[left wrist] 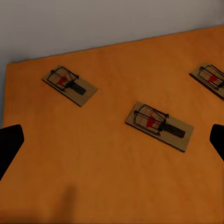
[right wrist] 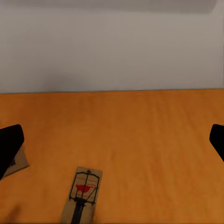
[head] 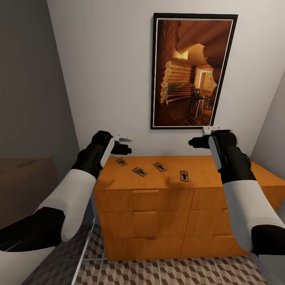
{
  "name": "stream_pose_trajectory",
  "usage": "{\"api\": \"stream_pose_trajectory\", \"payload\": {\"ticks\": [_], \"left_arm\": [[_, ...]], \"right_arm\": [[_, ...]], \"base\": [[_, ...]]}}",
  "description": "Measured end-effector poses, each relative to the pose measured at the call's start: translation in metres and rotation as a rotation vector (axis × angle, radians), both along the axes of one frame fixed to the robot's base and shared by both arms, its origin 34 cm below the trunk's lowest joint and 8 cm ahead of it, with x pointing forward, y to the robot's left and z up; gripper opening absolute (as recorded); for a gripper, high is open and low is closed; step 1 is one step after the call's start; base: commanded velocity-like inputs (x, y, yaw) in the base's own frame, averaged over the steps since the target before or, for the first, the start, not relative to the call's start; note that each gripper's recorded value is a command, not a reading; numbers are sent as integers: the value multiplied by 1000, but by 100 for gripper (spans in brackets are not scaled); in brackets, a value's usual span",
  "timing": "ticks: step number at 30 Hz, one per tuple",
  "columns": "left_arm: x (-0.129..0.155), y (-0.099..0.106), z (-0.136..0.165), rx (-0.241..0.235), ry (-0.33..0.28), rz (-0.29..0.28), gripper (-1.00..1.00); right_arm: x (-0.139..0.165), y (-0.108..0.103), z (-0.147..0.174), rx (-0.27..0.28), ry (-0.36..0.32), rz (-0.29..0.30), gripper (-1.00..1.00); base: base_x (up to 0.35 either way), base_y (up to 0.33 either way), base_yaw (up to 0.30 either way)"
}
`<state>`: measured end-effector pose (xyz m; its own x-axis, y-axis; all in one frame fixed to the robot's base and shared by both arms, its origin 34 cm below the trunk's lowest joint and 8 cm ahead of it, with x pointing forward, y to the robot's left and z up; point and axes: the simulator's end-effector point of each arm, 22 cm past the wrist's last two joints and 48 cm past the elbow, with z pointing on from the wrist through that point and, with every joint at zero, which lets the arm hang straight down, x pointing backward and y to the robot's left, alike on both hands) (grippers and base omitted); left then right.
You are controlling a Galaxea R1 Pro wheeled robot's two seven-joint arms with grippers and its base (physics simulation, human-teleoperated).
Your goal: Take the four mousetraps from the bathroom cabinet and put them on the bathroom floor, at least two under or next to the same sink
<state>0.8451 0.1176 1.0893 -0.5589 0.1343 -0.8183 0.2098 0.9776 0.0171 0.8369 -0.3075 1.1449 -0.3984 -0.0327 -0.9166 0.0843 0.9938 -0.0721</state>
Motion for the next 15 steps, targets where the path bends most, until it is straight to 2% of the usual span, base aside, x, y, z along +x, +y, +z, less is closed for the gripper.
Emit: {"api": "stream_pose_trajectory", "payload": {"ticks": [5, 15], "left_arm": [[1, 2, -1, -20, 7, 7, 100], [1, 3, -1, -30, 7, 11, 100]], "right_arm": [[3, 10, -3, 0, 16, 15, 100], [5, 16, -8, 5, 31, 25, 100]], "base": [[0, 0, 0], [0, 0, 0]]}}
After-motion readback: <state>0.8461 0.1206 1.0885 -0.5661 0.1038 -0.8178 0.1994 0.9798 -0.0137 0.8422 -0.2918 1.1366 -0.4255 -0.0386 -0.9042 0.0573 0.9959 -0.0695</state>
